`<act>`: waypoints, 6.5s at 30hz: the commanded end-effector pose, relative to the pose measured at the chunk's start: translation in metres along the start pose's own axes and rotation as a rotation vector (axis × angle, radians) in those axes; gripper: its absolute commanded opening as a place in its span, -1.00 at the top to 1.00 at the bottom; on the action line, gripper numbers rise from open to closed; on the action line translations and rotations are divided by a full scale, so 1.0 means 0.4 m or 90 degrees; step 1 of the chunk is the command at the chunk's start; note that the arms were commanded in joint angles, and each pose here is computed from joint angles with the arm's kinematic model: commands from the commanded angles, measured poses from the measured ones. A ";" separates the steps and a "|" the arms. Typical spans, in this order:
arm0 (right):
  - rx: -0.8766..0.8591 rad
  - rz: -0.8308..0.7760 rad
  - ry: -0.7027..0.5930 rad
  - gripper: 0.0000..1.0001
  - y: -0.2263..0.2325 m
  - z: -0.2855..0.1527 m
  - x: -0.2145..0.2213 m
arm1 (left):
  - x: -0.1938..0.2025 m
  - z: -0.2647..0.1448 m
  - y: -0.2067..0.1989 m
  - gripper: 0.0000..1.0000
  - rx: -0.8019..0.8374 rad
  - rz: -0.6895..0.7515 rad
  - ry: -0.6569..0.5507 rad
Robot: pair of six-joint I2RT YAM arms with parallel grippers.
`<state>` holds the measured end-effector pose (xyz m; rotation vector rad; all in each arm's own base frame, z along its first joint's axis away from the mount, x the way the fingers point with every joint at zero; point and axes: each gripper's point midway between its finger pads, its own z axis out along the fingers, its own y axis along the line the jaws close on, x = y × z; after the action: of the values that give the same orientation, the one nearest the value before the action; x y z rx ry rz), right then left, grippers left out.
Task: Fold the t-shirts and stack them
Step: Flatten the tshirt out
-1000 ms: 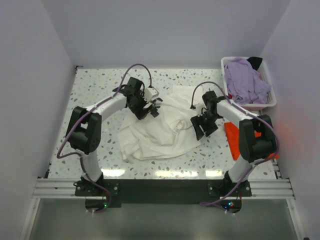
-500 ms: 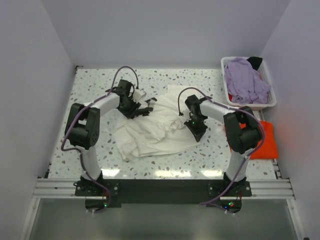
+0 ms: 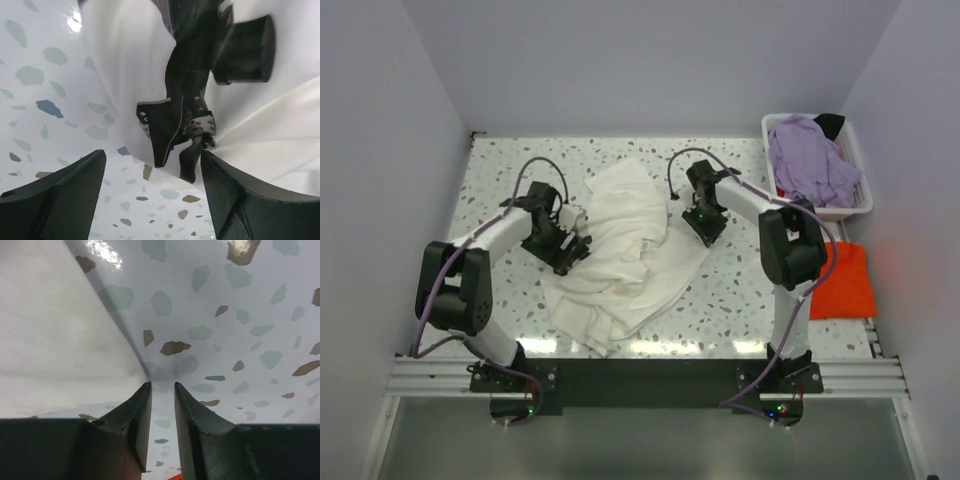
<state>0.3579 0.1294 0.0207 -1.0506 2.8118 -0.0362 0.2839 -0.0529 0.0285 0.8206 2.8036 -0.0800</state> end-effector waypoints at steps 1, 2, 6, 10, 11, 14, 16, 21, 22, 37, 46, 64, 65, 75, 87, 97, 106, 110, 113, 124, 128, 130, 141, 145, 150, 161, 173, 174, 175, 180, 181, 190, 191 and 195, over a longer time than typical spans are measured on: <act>-0.036 0.047 -0.050 0.34 -0.036 -0.066 -0.015 | -0.129 -0.117 0.001 -0.67 0.016 -0.002 -0.138; -0.049 0.077 -0.062 0.15 -0.046 -0.080 -0.005 | -0.212 -0.157 -0.003 -0.69 0.033 0.012 -0.203; -0.131 0.158 -0.085 -0.04 -0.009 -0.099 0.017 | -0.356 -0.163 -0.027 -0.69 0.034 0.056 -0.232; -0.160 0.190 -0.070 -0.04 0.009 -0.062 0.020 | -0.434 -0.136 -0.034 -0.68 0.050 0.047 -0.245; -0.161 0.195 -0.070 -0.04 0.011 -0.056 0.016 | -0.440 -0.117 -0.032 -0.68 0.052 0.043 -0.239; -0.169 0.210 -0.072 -0.04 0.020 -0.044 0.004 | -0.475 -0.108 -0.023 -0.70 0.047 0.043 -0.252; -0.161 0.207 -0.064 -0.04 0.030 -0.028 0.004 | -0.510 -0.110 -0.015 -0.74 0.039 0.040 -0.277; -0.145 0.203 -0.040 -0.03 0.045 0.020 0.010 | -0.613 -0.116 -0.016 -0.77 0.035 0.014 -0.330; -0.147 0.202 -0.032 -0.01 0.051 0.028 0.012 | -0.636 -0.096 -0.021 -0.77 0.032 0.014 -0.333; -0.183 0.202 0.015 1.00 0.101 0.081 0.043 | -0.978 -0.019 0.035 -0.68 -0.120 -0.118 -0.522; -0.214 0.199 0.011 1.00 0.121 0.077 0.041 | -1.048 0.027 0.034 -0.61 -0.121 -0.135 -0.588; -0.201 0.191 0.004 1.00 0.111 0.060 0.043 | -1.058 0.169 0.021 -0.31 -0.111 -0.144 -0.570; -0.200 0.189 0.004 1.00 0.111 0.059 0.043 | -1.054 0.176 0.022 -0.27 -0.113 -0.147 -0.565; -0.181 0.189 0.005 1.00 0.086 0.066 0.052 | -1.017 0.211 0.005 0.38 -0.076 -0.137 -0.499; -0.123 0.170 -0.021 1.00 -0.009 0.026 0.049 | -0.970 -0.310 0.088 1.00 0.189 -0.074 -0.651; -0.006 0.168 -0.155 1.00 -0.176 -0.168 -0.035 | -0.654 -0.477 0.347 1.00 0.166 -0.071 -0.623; 0.085 0.160 -0.264 1.00 -0.312 -0.341 -0.096 | -0.431 -0.460 0.512 1.00 0.039 -0.035 -0.555; 0.114 0.154 -0.331 1.00 -0.337 -0.435 -0.141 | -0.437 -0.499 0.500 1.00 0.023 0.005 -0.591; 0.154 0.153 -0.411 1.00 -0.367 -0.553 -0.184 | -0.465 -0.567 0.502 1.00 0.008 0.022 -0.649; 0.276 0.191 -0.679 1.00 -0.410 -0.947 -0.234 | -0.539 -0.904 0.465 1.00 0.015 0.083 -0.898; 0.279 0.195 -0.717 1.00 -0.381 -1.012 -0.203 | -0.483 -0.908 0.416 1.00 0.110 0.093 -0.905; 0.273 0.179 -0.709 1.00 -0.353 -1.009 -0.171 | -0.438 -0.908 0.408 1.00 0.131 0.080 -0.897; 0.201 0.145 -0.611 1.00 -0.246 -0.838 -0.061 | -0.168 -0.457 0.508 1.00 0.084 -0.095 -0.570; 0.151 0.123 -0.555 1.00 -0.211 -0.730 -0.072 | -0.143 -0.334 0.507 0.90 0.134 -0.139 -0.522; 0.110 0.095 -0.453 1.00 -0.172 -0.567 -0.021 | -0.102 -0.202 0.447 0.75 0.182 -0.150 -0.429; -0.018 -0.002 -0.323 1.00 0.002 -0.381 0.122 | -0.034 -0.176 0.466 -0.18 0.155 -0.267 -0.389; -0.013 -0.014 -0.297 1.00 0.001 -0.359 0.148 | -0.220 -0.179 0.390 -0.67 0.026 -0.290 -0.299; -0.007 -0.013 -0.296 1.00 -0.003 -0.361 0.148 | -0.228 -0.182 0.399 -0.62 0.016 -0.300 -0.289; -0.005 -0.014 -0.296 1.00 -0.003 -0.362 0.150 | -0.215 -0.154 0.392 -0.58 0.022 -0.312 -0.258; 0.002 -0.017 -0.293 1.00 -0.001 -0.365 0.166 | -0.150 -0.110 0.372 -0.32 0.020 -0.346 -0.167; 0.004 -0.018 -0.293 1.00 0.001 -0.367 0.170 | -0.126 -0.098 0.354 -0.31 0.031 -0.351 -0.145; 0.003 -0.022 -0.280 1.00 0.013 -0.357 0.201 | -0.030 -0.066 0.343 0.06 0.040 -0.366 -0.078; 0.007 -0.023 -0.283 1.00 0.011 -0.361 0.201 | -0.023 -0.069 0.347 0.24 0.043 -0.369 -0.079; 0.007 -0.027 -0.271 1.00 0.018 -0.354 0.222 | 0.009 -0.081 0.352 0.59 0.051 -0.337 -0.076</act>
<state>0.2738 0.0792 0.1457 -0.9550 2.4222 0.1868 0.3642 0.0627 0.0593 -0.0018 2.8133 -0.3212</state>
